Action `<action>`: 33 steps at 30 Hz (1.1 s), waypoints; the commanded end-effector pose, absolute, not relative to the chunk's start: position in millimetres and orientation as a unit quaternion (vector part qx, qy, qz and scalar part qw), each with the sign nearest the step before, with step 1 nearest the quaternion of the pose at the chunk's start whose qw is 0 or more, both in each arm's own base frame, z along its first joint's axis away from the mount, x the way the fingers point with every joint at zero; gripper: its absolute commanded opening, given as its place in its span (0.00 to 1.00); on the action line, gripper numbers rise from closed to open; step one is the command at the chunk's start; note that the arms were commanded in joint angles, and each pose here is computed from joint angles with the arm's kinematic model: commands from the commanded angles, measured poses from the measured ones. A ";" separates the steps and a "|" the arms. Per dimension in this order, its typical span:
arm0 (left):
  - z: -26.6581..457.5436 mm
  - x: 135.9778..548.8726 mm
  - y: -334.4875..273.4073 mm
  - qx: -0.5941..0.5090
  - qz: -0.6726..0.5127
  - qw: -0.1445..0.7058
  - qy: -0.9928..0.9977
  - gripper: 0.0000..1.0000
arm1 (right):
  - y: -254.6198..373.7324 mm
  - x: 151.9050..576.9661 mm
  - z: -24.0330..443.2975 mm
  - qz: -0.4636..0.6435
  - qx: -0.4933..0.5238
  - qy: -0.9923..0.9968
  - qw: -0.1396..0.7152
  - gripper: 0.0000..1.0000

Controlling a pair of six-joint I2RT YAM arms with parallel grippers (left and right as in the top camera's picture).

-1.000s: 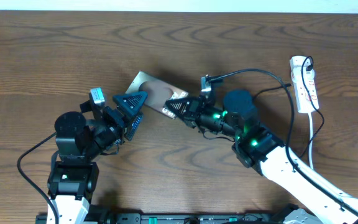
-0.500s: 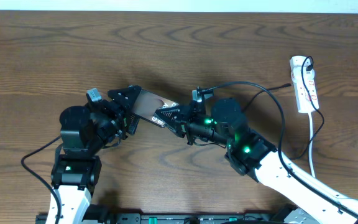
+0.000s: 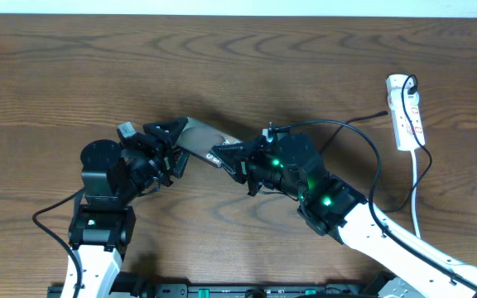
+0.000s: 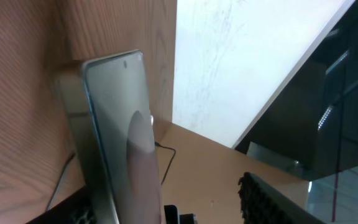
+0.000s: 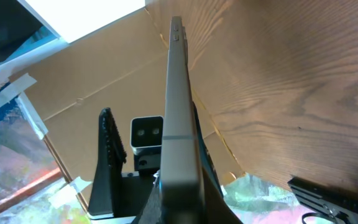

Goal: Plug charger to phone and switch on socket

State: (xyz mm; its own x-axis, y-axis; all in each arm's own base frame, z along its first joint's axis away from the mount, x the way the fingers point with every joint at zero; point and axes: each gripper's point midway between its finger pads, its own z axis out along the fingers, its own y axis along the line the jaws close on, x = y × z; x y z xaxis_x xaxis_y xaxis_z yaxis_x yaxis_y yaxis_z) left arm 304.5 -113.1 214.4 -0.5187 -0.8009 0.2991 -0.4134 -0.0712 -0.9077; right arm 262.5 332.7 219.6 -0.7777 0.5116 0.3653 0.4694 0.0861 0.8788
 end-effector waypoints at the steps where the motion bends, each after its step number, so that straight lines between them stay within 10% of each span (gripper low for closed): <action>1: 219.6 300.9 -119.5 -0.452 -0.582 0.153 0.659 0.61 | 333.1 265.6 231.9 0.599 0.339 0.725 0.028 0.01; 33: 220.0 295.0 -132.9 -0.447 -0.590 0.127 0.661 0.50 | 346.0 253.2 242.3 0.617 0.318 0.720 0.017 0.01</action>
